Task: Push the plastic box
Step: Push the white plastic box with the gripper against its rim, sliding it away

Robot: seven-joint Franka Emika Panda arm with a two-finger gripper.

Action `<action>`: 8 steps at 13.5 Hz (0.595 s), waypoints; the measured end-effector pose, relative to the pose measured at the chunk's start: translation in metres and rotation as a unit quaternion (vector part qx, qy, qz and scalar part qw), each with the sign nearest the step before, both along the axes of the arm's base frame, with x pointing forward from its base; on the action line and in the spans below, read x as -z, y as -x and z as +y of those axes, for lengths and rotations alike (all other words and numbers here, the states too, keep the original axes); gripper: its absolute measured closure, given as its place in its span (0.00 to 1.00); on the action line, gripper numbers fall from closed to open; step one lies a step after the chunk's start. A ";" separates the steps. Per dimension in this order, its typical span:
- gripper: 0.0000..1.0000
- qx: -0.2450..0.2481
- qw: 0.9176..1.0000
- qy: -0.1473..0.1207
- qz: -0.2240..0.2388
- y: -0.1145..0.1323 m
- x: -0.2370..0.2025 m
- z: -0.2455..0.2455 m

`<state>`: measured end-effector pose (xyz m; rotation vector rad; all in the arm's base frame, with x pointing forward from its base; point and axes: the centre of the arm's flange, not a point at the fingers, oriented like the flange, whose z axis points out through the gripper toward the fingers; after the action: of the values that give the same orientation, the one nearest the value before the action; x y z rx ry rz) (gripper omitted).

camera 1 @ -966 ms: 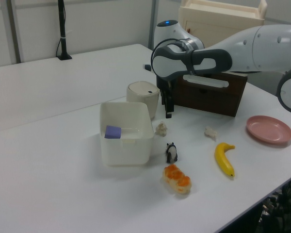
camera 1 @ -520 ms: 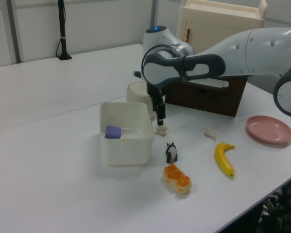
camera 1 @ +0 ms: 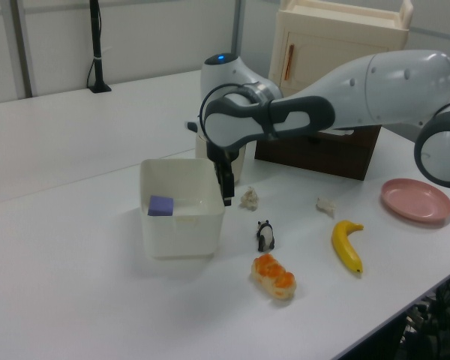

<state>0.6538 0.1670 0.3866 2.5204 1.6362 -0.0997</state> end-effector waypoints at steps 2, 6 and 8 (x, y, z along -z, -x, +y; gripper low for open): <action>0.00 0.003 1.000 0.007 -0.005 -0.002 0.014 0.013; 0.00 0.005 1.000 -0.001 -0.020 -0.003 0.006 0.039; 0.00 0.010 1.000 -0.003 -0.028 -0.006 -0.002 0.037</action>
<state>0.6598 0.2041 0.3887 2.5203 1.5935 -0.0248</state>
